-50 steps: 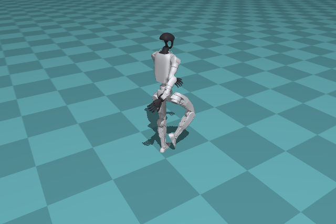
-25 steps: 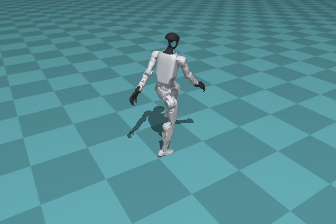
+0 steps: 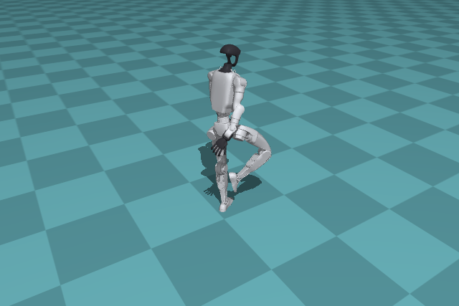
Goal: In place motions
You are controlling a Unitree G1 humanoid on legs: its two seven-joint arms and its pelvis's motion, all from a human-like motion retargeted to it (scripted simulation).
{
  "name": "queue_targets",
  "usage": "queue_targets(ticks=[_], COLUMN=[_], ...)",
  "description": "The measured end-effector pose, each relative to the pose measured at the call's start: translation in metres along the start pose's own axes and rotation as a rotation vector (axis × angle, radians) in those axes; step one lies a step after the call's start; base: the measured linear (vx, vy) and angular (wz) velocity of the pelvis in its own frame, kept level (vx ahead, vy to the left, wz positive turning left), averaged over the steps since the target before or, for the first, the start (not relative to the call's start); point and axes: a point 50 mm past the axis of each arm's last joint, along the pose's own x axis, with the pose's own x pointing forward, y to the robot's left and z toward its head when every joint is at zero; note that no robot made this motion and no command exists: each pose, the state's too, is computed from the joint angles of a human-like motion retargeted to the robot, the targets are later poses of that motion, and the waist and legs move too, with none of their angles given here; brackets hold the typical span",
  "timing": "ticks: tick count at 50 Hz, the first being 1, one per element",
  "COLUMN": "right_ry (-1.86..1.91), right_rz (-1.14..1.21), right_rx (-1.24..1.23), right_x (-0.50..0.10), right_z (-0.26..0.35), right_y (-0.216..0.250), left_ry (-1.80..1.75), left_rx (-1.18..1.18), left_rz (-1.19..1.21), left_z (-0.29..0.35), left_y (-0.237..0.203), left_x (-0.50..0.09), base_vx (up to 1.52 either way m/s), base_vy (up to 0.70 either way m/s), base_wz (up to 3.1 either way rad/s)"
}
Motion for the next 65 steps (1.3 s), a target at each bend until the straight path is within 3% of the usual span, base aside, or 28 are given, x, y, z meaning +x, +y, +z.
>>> queue_targets(ticks=[3,5,12,18,23,27,30,38,45,57,65], right_ry=[0.018,0.0,-0.345,-0.757,-0.927,-0.997,-1.003,-0.577,-0.502,-0.499,-0.561], right_rz=[-0.019,-0.024,0.203,0.26,0.345,0.26,0.136,0.134,-0.043,-0.045,-0.079], right_rx=[0.149,0.123,-0.403,-0.499,-0.914,-1.23,-1.238,-0.895,-0.643,-0.775,-0.883], right_x=[0.007,0.006,-0.02,-0.057,-0.095,-0.115,-0.108,-0.034,-0.017,-0.028,-0.044], right_z=[-0.016,-0.012,0.05,0.086,0.102,0.11,0.11,0.064,0.047,0.067,0.091], right_y=[-0.012,-0.007,0.057,0.127,0.174,0.193,0.185,0.099,0.06,0.054,0.06], left_ry=[-0.111,-0.13,0.325,0.78,0.89,0.865,0.851,0.686,0.642,0.556,0.555], left_rx=[0.04,0.044,-0.074,-0.193,-0.151,-0.193,-0.207,-0.063,-0.068,0.01,-0.063], left_rz=[0.005,-0.028,-0.282,-0.363,-0.307,-0.254,-0.262,-0.279,-0.279,-0.229,-0.093], left_z=[0.005,0.0,-0.092,-0.175,-0.202,-0.203,-0.2,-0.182,-0.17,-0.159,-0.164], left_y=[-0.014,-0.023,-0.095,-0.158,-0.168,-0.174,-0.174,-0.158,-0.149,-0.142,-0.142], left_x=[-0.002,-0.003,-0.027,-0.094,-0.122,-0.124,-0.121,-0.097,-0.084,-0.074,-0.079], base_vx=[0.24,-0.07,0.09,0.21,-0.01,-0.15,-0.13,0.0,-0.1,-0.17,-0.18], base_vy=[0.01,-0.04,-0.2,0.22,-0.03,-0.11,-0.07,-0.06,-0.04,0.09,0.14], base_wz=[-0.39,-0.61,-0.06,0.55,-0.89,0.28,0.74,0.31,0.1,0.79,1.82])
